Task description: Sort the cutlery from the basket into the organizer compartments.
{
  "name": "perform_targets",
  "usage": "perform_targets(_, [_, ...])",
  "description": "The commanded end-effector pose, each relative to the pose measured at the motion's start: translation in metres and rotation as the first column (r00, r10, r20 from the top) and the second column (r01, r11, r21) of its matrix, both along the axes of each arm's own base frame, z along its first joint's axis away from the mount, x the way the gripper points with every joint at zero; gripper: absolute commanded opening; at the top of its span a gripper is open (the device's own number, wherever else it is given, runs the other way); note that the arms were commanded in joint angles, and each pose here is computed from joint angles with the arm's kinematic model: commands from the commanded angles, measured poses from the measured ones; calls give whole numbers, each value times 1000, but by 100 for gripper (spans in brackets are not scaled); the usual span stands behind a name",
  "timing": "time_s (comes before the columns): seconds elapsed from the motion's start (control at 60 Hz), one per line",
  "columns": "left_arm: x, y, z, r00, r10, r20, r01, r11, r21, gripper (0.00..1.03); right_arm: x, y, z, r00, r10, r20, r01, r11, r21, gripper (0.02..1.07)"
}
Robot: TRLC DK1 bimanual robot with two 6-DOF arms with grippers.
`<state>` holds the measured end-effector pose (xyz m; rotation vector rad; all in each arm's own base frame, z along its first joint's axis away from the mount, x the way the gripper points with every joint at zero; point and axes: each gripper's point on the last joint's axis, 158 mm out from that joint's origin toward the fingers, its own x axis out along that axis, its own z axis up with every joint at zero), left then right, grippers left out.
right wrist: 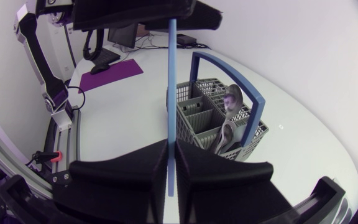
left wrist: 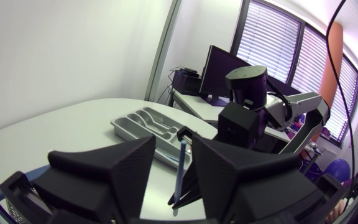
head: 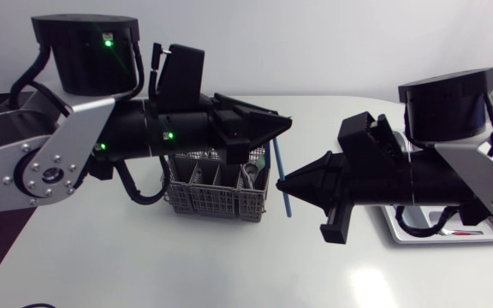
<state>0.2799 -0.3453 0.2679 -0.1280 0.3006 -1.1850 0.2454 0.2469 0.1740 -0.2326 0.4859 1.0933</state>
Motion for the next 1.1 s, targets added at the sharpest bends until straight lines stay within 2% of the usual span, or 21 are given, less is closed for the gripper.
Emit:
perform_targets(0.0, [9, 5, 29, 1000, 21, 17, -20, 999, -48, 83, -8, -1, 3, 1000, -2, -11, 2, 1000, 11, 8])
perform_targets(0.1, [25, 22, 42, 997, 75, 37, -73, 995, -63, 92, -13, -9, 2, 1000, -17, -8, 17, 1000, 4, 8])
perform_targets(0.25, [59, 56, 54, 981, 182, 65, -177, 982, -68, 94, -12, -31, -2, 998, -69, -5, 69, 997, -17, 8])
perform_targets(0.517, [97, 94, 42, 947, 299, 117, -303, 953, 19, 95, -5, -75, -11, 985, -174, -5, 174, 984, -39, 8])
perform_targets(0.567, [99, 99, 38, 936, 313, 162, -325, 944, 51, 95, 2, -89, -14, 975, -223, -3, 222, 974, -49, 8])
perform_targets(0.717, [105, 106, 13, 916, 320, 241, -365, 915, 173, 95, 22, -132, -23, 934, -358, 4, 357, 931, -74, 8])
perform_targets(0.917, [94, 95, -45, 923, 220, 315, -334, 865, 375, 95, 55, -199, -48, 835, -548, -52, 538, 832, -135, 8])
perform_targets(1.0, [90, 90, -62, 926, 188, 327, -322, 845, 426, 95, 66, -220, -58, 794, -604, -75, 588, 793, -162, 8])
perform_targets(1.083, [83, 84, -88, 931, 131, 341, -299, 809, 506, 95, 77, -244, -70, 742, -662, -106, 637, 745, -197, 8])
